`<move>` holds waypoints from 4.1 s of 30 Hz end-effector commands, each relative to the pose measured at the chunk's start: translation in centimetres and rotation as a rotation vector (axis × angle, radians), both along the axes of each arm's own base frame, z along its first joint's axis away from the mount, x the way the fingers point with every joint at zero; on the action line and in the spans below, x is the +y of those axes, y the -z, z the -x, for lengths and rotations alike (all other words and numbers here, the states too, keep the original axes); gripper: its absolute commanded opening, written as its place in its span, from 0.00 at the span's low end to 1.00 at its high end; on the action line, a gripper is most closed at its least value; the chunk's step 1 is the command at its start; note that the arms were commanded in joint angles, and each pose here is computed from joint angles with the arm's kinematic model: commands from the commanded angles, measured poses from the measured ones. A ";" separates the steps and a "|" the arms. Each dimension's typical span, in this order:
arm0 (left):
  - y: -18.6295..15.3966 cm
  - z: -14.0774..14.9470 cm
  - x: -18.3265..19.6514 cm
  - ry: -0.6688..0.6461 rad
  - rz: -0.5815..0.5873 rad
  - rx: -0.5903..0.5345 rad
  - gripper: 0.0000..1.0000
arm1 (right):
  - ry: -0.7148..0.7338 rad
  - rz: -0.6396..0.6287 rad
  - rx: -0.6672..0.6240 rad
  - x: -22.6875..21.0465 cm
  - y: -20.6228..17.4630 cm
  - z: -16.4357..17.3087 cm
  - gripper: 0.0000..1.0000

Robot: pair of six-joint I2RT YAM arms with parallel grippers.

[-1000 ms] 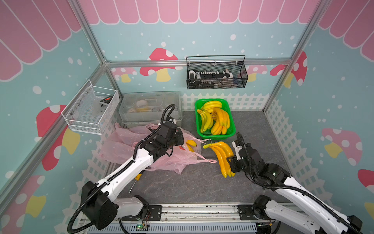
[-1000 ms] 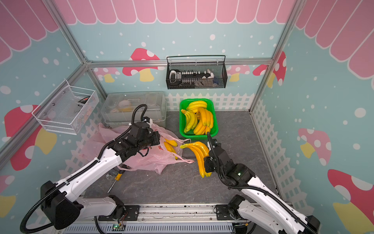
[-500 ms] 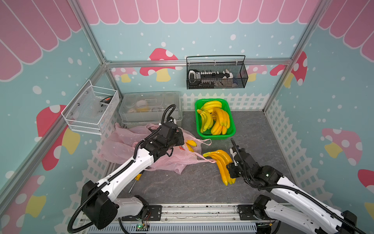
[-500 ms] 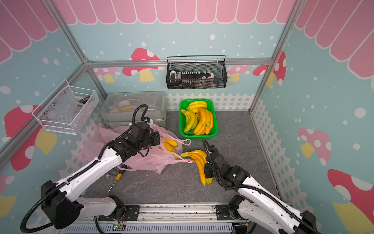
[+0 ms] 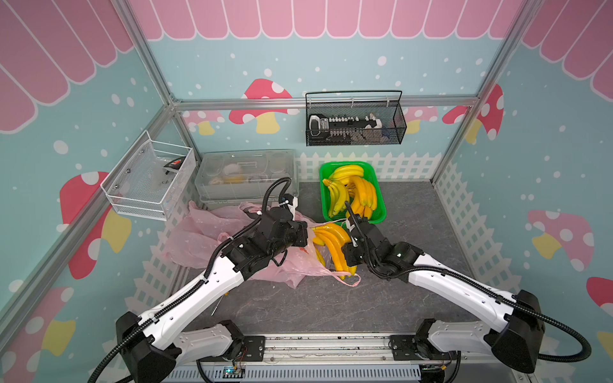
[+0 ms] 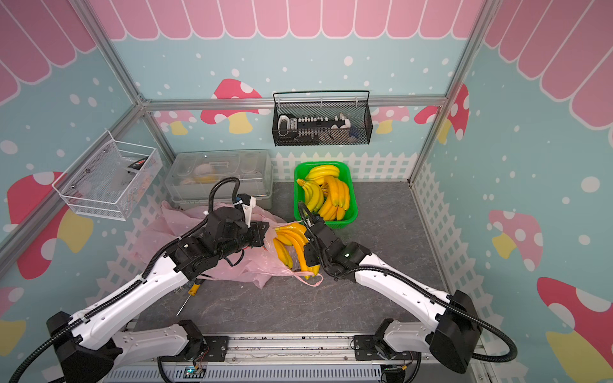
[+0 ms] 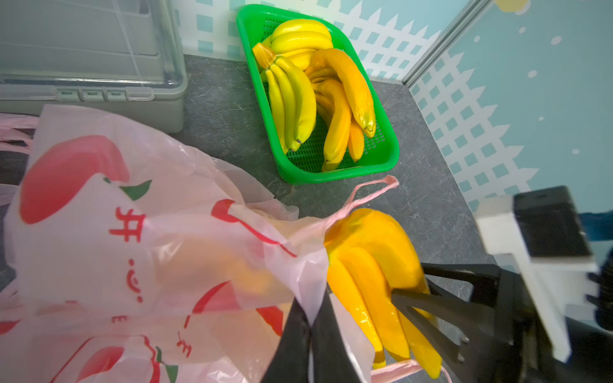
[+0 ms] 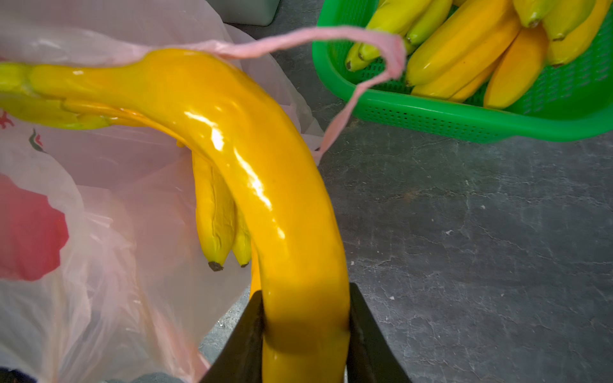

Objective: Place the banana into a plastic bag & tie a knot
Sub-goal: Place the banana into the plastic bag, then adjust the plastic bag at the center of the board.

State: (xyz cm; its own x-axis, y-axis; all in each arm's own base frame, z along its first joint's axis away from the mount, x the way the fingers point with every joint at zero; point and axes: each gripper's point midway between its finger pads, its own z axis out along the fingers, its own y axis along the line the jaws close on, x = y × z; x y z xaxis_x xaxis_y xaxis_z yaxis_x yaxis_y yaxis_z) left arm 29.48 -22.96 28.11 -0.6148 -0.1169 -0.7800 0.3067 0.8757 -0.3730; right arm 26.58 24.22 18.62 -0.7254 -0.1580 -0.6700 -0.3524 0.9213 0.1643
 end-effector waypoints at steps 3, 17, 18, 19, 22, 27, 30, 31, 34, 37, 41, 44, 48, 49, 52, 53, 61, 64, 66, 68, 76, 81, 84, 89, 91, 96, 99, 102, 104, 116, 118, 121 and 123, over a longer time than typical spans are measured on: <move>-0.8 0.6 -0.4 0.028 0.004 -0.048 0.00 | -0.058 -0.047 -0.042 3.1 -2.4 -0.6 0.17; -0.9 0.6 -0.9 0.045 0.025 -0.045 0.00 | -0.222 -0.136 -0.100 10.8 -3.5 -1.3 0.21; -1.2 0.9 -1.1 0.060 0.045 -0.049 0.00 | -0.222 -0.147 -0.121 11.1 -3.8 -2.0 0.21; -1.4 1.1 -1.3 0.071 0.062 -0.056 0.00 | -0.216 -0.149 -0.136 11.3 -4.0 -2.6 0.21; -2.5 1.6 -1.0 0.078 0.103 -0.084 0.00 | -0.183 -0.172 -0.174 11.5 -4.5 -5.0 0.21; -3.1 1.4 0.7 0.034 0.150 -0.091 0.00 | -0.178 -0.215 -0.203 12.5 -4.7 -6.8 0.37; -1.9 -0.2 3.3 -0.054 0.205 -0.040 0.00 | -0.209 -0.209 -0.157 13.1 -2.9 -6.4 0.53; -1.6 -0.7 4.0 -0.076 0.223 -0.026 0.00 | -0.216 -0.204 -0.147 13.0 -2.5 -6.1 0.57; -0.5 -2.0 5.9 -0.136 0.232 0.001 0.00 | -0.236 -0.191 -0.133 12.2 -1.6 -5.1 0.70; 0.2 -3.2 6.8 -0.166 0.233 0.022 0.00 | -0.254 -0.162 -0.126 10.8 -1.6 -3.8 0.75; 0.7 -4.5 7.9 -0.202 0.251 0.037 0.00 | -0.248 -0.134 -0.161 7.8 -3.1 -2.0 0.77; 0.9 -5.1 8.1 -0.208 0.228 0.033 0.00 | -0.249 -0.108 -0.211 5.0 -4.9 -0.4 0.78; 1.1 -5.5 8.0 -0.202 0.214 0.036 0.00 | -0.306 -0.117 -0.267 2.6 -6.8 2.3 0.78; 1.2 -5.6 8.0 -0.202 0.212 0.039 0.00 | -0.327 -0.122 -0.276 2.2 -7.0 3.0 0.77; 1.1 -5.9 7.9 -0.201 0.208 0.039 0.00 | -0.383 -0.109 -0.272 1.5 -6.5 4.6 0.76; 1.0 -6.0 7.9 -0.201 0.209 0.038 0.00 | -0.404 -0.103 -0.267 1.4 -6.2 5.1 0.76; 1.0 -7.0 7.3 -0.189 0.201 0.046 0.00 | -0.516 -0.078 -0.271 1.5 -4.4 7.6 0.72; 1.2 -7.3 7.2 -0.185 0.193 0.052 0.00 | -0.542 -0.074 -0.287 1.6 -4.4 8.3 0.71; 1.3 -7.5 7.0 -0.182 0.191 0.058 0.00 | -0.565 -0.082 -0.288 1.8 -4.4 8.7 0.69; 1.5 -7.8 6.9 -0.181 0.187 0.061 0.00 | -0.591 -0.094 -0.291 2.1 -4.6 9.1 0.69; 1.7 -8.2 6.5 -0.168 0.185 0.073 0.00 | -0.612 -0.059 -0.290 3.1 -3.9 8.6 0.63; 1.8 -8.3 6.4 -0.164 0.185 0.077 0.00 | -0.605 -0.056 -0.309 4.0 -4.6 7.7 0.51; 2.1 -8.4 6.3 -0.160 0.183 0.085 0.00 | -0.608 -0.058 -0.315 4.4 -4.7 7.4 0.40; 2.6 -8.5 6.2 -0.156 0.168 0.095 0.00 | -0.585 -0.074 -0.325 4.3 -5.7 7.3 0.10; 2.9 -8.8 6.0 -0.153 0.162 0.104 0.00 | -0.547 -0.073 -0.342 3.6 -6.5 7.0 0.01; 2.7 -10.2 3.9 -0.110 0.142 0.108 0.00 | -0.423 -0.067 -0.416 0.7 -9.6 6.5 0.00; 1.8 -11.5 0.9 -0.053 0.126 0.102 0.00 | -0.371 -0.072 -0.460 -0.9 -11.8 6.5 0.00; 0.0 -12.5 -2.3 0.006 0.123 0.075 0.00 | -0.323 -0.068 -0.491 -2.1 -13.8 6.2 0.00; -1.2 -12.7 -3.6 0.029 0.115 0.051 0.00 | -0.314 -0.080 -0.504 -2.2 -14.9 6.2 0.00; -2.1 -6.3 5.2 -0.173 -0.074 -0.006 0.65 | -0.433 -0.174 -0.486 4.2 -18.8 4.8 0.00; -4.0 -4.2 7.3 -0.216 -0.060 -0.076 0.72 | -0.446 -0.177 -0.480 5.5 -19.2 4.2 0.00; -7.0 -0.9 9.7 -0.238 0.017 -0.232 0.77 | -0.468 -0.177 -0.475 7.4 -20.0 3.3 0.00; -8.7 1.1 9.9 -0.188 0.092 -0.367 0.78 | -0.487 -0.180 -0.467 8.6 -20.3 2.8 0.00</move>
